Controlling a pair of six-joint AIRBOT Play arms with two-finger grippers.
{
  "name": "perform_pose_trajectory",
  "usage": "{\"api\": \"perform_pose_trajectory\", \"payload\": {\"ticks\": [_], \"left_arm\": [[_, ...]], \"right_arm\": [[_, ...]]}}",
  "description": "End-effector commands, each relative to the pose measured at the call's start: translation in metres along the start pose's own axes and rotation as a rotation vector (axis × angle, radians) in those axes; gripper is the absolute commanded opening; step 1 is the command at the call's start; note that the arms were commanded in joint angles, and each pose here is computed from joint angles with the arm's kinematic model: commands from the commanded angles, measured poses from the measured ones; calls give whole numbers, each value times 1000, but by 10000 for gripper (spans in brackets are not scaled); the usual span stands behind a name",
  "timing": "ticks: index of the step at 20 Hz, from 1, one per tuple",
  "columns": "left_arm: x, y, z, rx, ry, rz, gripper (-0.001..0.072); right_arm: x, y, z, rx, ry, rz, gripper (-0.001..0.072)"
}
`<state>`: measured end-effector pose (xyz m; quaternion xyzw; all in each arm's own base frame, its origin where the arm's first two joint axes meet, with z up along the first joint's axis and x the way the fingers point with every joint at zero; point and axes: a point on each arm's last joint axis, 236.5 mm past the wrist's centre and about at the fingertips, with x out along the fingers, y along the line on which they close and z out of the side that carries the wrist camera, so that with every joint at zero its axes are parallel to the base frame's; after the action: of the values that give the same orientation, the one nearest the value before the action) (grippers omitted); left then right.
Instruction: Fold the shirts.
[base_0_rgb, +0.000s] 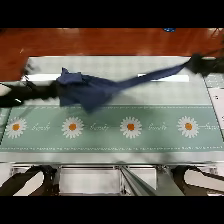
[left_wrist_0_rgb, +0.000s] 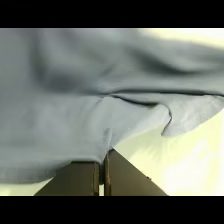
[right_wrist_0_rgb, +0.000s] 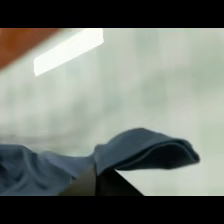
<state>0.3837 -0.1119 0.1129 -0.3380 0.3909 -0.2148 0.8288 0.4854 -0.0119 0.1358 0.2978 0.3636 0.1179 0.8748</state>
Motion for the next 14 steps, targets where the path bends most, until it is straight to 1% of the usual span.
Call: {"api": "perform_pose_trajectory", "payload": {"ticks": [1, 3, 5, 8, 10, 12, 14], "left_arm": [[-122, -120, 103, 261, -378, -120, 19], [-201, -189, 128, 443, -576, -127, 19], [-271, -247, 131, 617, -750, -91, 19], [-347, -299, 111, 833, -945, 85, 19], [-370, -316, 91, 902, -1002, 170, 19], [-383, -329, 70, 932, -1038, 194, 19], [-390, -330, 52, 965, -1039, 247, 19]], "right_arm": [[-108, 98, 68, -211, -253, 43, 25], [-179, 149, 80, -332, -401, 22, 25], [-248, 189, 75, -428, -541, -22, 26], [-334, 227, 48, -525, -718, -101, 26], [-368, 227, 25, -536, -765, -186, 26], [-393, 223, -2, -543, -773, -260, 26], [-411, 228, -25, -562, -791, -283, 26]]}}
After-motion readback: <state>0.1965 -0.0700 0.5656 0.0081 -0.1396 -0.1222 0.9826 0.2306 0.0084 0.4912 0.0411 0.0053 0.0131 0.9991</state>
